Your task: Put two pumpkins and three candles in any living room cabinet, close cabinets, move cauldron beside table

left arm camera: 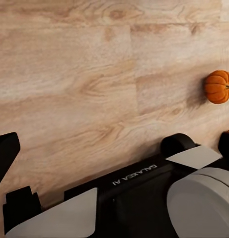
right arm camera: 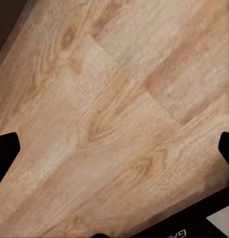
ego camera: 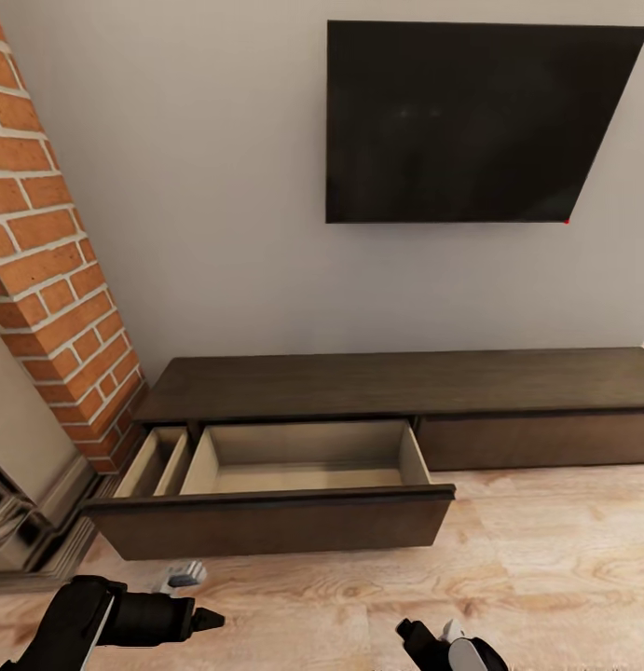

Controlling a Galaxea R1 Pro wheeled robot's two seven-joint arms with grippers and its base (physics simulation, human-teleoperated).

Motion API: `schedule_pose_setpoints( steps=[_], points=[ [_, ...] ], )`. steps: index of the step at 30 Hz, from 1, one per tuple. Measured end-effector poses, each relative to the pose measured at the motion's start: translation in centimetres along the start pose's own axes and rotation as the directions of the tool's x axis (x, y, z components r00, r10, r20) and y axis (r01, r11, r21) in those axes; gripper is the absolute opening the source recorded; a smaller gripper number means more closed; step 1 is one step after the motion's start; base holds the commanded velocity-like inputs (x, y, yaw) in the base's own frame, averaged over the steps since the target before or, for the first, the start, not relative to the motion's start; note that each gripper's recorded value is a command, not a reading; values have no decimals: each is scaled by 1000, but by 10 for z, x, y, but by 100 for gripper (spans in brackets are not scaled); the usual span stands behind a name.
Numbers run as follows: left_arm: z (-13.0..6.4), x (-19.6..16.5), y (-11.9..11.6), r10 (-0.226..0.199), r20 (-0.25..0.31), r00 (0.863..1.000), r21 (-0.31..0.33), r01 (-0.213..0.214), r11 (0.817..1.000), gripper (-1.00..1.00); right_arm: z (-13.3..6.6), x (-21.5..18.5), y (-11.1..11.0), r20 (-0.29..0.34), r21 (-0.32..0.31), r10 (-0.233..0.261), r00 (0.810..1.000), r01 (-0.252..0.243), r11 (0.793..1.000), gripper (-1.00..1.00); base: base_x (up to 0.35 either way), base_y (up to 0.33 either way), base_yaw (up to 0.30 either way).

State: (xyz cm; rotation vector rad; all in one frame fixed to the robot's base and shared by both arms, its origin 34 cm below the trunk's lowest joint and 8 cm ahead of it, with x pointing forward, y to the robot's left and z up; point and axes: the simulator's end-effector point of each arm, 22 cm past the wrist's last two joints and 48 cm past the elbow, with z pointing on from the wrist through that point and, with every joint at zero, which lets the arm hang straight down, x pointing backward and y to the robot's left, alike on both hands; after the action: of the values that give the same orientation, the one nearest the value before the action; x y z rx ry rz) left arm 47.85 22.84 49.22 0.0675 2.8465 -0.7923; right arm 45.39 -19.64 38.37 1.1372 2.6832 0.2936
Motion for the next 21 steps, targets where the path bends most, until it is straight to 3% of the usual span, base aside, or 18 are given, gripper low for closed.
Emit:
schedule_pose_setpoints(
  steps=[12,21],
  points=[
    [9,-4,-22,5,14,1000,28,-5,1000,100,1,1,-1,-4,1,2,1000,-2,1000,100,-21,-115,-273],
    [10,-5,-24,4,15,1000,32,-5,999,100,1,2,-1,-4,2,1,1000,-1,1000,100,29,-53,-285]
  ],
)
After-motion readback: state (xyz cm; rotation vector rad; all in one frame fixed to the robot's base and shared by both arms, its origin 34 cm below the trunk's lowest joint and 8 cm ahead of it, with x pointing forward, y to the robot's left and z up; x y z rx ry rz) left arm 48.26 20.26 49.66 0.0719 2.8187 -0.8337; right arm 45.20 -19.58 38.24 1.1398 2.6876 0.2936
